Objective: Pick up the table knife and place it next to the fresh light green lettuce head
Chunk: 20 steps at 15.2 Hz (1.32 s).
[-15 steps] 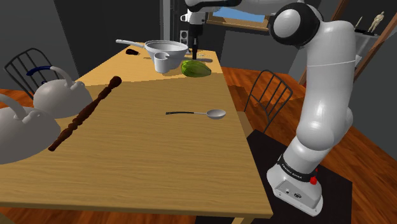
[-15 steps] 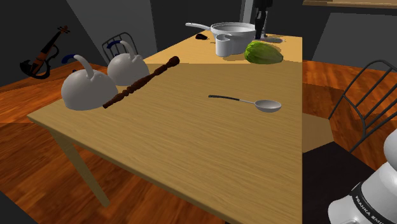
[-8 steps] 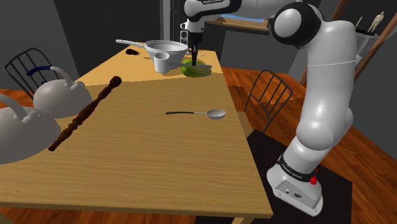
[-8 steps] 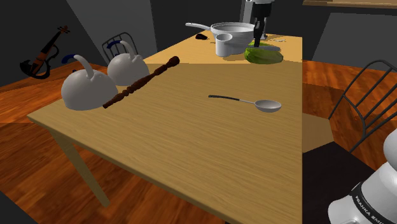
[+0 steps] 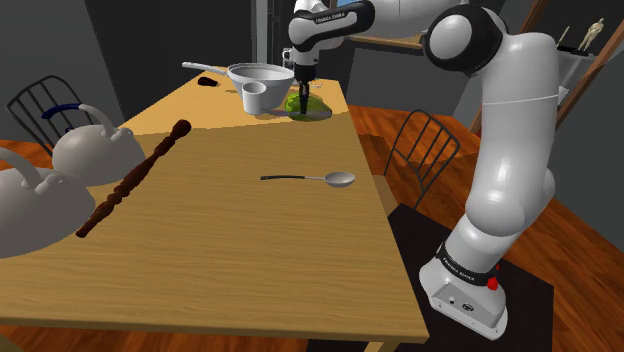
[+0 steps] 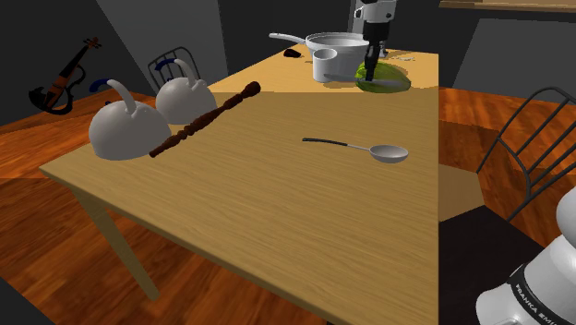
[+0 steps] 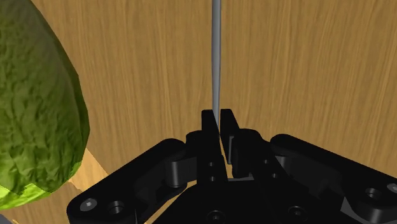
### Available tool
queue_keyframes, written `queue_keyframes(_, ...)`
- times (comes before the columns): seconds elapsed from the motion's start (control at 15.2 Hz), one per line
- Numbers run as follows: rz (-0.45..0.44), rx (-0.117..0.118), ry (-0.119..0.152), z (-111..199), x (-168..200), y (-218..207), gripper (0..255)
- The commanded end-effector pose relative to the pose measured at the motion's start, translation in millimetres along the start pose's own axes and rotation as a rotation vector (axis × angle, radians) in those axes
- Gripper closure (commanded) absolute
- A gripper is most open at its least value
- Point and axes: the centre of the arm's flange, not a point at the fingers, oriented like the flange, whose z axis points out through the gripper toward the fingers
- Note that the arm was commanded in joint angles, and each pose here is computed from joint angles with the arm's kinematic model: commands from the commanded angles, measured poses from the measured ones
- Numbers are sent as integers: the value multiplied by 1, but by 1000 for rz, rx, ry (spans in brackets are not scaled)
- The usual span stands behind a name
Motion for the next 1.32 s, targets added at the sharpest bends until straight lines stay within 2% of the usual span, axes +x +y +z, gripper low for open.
queue_keyframes(0.0,0,-1,0,10,0,0,255)
queue_keyframes(0.73,0,-1,0,68,3,0,255)
queue_keyframes(1.25,0,0,0,70,3,0,255)
